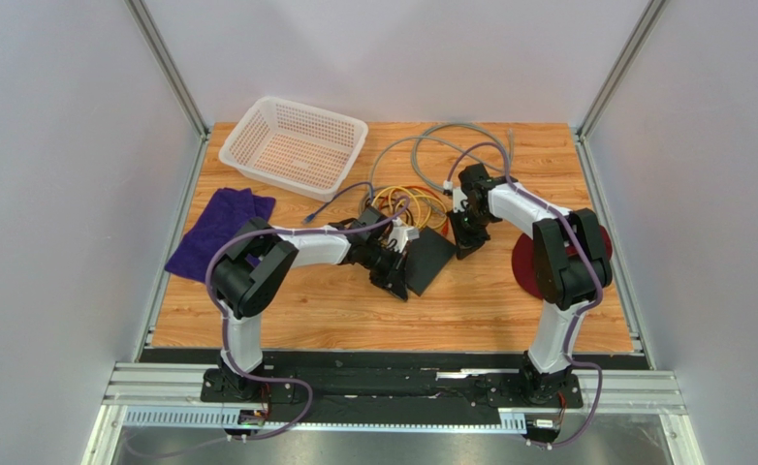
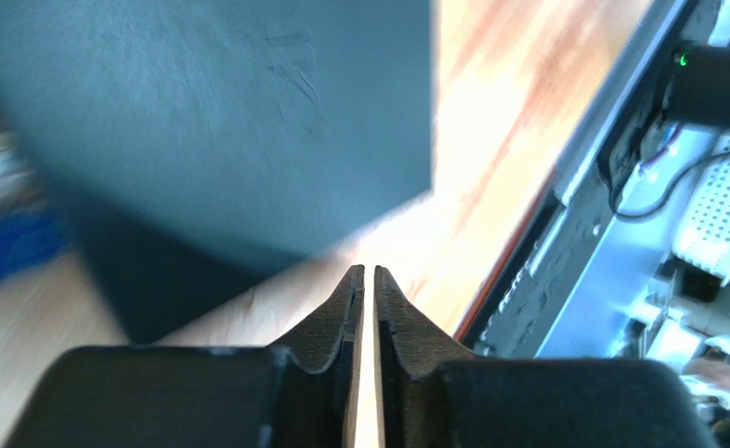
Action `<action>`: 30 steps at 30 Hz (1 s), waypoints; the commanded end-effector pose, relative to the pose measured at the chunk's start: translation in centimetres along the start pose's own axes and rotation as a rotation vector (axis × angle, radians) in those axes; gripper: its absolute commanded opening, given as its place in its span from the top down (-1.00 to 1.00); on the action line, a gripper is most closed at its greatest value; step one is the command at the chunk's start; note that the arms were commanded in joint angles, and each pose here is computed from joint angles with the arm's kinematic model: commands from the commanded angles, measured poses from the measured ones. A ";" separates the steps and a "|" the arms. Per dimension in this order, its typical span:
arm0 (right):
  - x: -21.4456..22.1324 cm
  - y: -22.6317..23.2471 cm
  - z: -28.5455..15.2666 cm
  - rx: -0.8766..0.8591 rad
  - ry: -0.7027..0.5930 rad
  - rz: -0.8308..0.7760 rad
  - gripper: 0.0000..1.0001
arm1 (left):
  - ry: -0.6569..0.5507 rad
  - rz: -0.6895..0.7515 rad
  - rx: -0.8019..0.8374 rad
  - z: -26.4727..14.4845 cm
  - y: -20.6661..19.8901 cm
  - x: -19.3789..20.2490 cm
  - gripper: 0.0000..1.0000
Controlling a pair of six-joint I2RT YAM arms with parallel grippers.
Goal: Pull the plug from the switch port
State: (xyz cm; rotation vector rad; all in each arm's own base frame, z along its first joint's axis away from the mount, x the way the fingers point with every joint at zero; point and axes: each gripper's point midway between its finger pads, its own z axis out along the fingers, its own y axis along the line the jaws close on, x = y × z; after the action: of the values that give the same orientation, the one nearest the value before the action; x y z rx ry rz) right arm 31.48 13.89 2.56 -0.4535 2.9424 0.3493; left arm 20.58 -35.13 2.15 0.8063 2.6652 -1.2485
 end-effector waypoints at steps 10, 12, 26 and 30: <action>-8.4 2.3 -4.5 -0.066 -0.247 -0.126 0.02 | -0.276 0.285 -0.324 -13.4 3.5 -9.5 0.19; -9.9 2.5 -4.0 -0.083 -0.260 -0.147 -0.02 | -0.274 0.293 -0.323 -12.7 4.3 -9.3 0.38; -10.0 5.8 0.9 -0.296 -0.131 -0.254 0.11 | -0.263 0.356 -0.182 -7.6 4.3 -6.6 0.44; -9.5 7.3 1.6 -0.354 -0.101 -0.280 0.27 | -0.226 0.347 -0.156 -5.4 4.5 -5.7 0.43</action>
State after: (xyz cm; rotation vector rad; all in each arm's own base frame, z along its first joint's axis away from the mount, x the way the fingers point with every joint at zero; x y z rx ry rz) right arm 39.28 22.01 4.40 -0.7544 2.6916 0.7276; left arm 28.66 -29.11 4.73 0.9392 2.3520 -0.9052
